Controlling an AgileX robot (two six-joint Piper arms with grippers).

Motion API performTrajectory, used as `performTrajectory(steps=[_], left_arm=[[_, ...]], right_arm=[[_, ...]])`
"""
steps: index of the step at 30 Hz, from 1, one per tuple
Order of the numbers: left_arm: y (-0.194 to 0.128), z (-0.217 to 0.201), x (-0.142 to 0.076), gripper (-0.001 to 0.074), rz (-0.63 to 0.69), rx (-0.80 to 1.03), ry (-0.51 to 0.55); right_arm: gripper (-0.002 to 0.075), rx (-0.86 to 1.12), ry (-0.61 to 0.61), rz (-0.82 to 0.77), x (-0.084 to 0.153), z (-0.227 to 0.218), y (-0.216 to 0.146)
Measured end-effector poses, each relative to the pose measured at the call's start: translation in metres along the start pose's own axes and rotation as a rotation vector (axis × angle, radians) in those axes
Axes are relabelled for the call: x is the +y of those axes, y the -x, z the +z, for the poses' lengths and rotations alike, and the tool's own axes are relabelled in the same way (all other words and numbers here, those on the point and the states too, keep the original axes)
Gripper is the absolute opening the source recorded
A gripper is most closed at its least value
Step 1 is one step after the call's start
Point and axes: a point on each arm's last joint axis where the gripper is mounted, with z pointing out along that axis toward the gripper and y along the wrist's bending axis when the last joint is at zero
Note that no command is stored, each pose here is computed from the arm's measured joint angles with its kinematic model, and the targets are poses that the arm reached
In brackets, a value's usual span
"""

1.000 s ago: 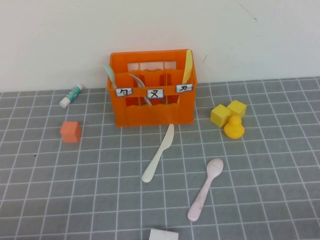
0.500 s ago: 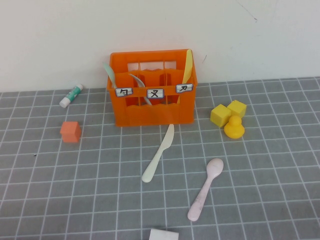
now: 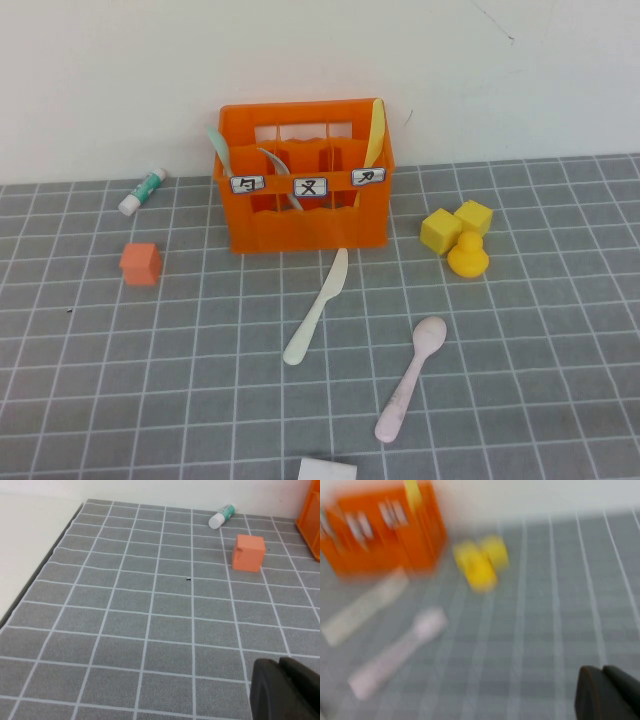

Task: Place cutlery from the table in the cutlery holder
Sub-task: Pick up the spoon

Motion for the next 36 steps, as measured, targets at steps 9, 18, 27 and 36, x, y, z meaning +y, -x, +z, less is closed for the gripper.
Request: performTrajectory(steps=[9,18,27,36], left_arm=[[0.000,0.000,0.000,-0.0001,0.000,0.000,0.000],[0.000,0.000,0.000,-0.0001,0.000,0.000,0.000],[0.000,0.000,0.000,-0.0001,0.000,0.000,0.000],[0.000,0.000,0.000,-0.0001,0.000,0.000,0.000]], right_arm=[[-0.0003,0.554,-0.147,-0.252,-0.014,0.016,0.070],[-0.0003,0.890,0.012,-0.316,-0.005,0.088,0.086],[-0.0003,1.048,0.110,-0.462,0.063,0.171,0.062],[0.0034,0.997,0.165,-0.340,0.114,0.245,0.052]])
